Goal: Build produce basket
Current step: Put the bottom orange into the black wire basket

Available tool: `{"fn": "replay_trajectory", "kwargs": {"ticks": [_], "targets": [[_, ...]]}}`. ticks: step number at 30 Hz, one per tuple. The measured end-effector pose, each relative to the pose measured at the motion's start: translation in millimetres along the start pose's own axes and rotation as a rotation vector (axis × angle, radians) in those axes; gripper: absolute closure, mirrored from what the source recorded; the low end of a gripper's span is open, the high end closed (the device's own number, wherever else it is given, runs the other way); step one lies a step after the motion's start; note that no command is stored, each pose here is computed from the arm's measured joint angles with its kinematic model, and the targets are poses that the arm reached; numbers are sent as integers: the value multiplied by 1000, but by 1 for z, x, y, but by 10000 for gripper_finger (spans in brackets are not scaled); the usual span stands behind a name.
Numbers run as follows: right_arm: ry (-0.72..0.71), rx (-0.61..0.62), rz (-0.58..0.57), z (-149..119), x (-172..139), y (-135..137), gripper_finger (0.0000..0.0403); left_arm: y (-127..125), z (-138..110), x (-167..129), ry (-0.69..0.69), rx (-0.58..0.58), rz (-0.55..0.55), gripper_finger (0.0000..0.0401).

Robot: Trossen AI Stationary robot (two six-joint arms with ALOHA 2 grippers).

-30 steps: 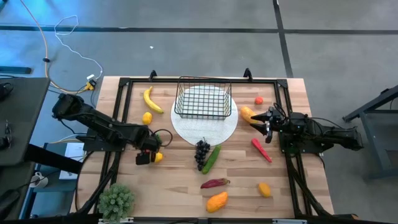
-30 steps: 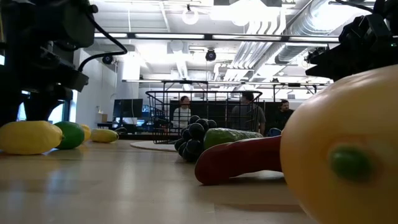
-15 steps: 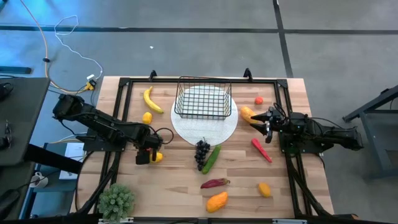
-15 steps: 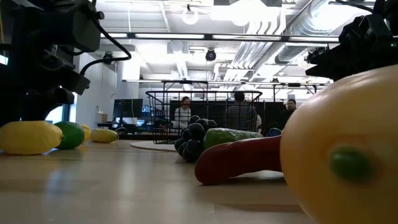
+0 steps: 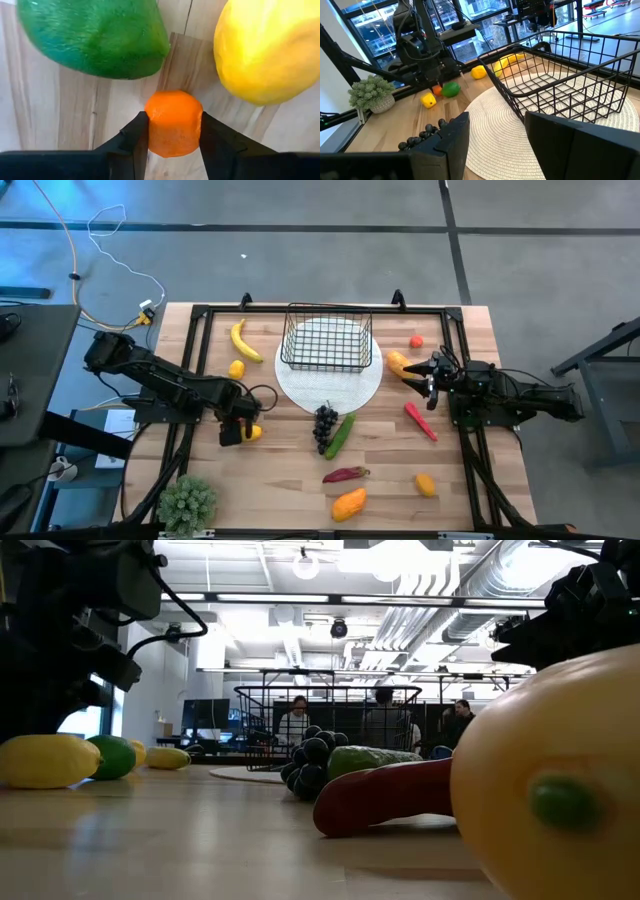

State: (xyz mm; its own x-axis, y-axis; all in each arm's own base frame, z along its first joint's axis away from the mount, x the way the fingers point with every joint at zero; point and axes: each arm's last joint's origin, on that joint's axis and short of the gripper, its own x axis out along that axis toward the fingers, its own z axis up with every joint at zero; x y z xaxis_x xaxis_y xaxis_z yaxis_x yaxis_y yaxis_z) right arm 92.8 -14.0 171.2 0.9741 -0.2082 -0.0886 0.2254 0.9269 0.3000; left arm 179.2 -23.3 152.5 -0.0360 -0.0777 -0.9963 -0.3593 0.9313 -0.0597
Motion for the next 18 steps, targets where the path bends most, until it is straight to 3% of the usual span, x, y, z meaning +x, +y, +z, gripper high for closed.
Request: {"fn": "replay_trajectory", "kwargs": {"ticks": [18], "targets": [[0, 0, 0, 0, 0, 0, 229, -10, 13, -68, -27, -160, 113, 276]]}}
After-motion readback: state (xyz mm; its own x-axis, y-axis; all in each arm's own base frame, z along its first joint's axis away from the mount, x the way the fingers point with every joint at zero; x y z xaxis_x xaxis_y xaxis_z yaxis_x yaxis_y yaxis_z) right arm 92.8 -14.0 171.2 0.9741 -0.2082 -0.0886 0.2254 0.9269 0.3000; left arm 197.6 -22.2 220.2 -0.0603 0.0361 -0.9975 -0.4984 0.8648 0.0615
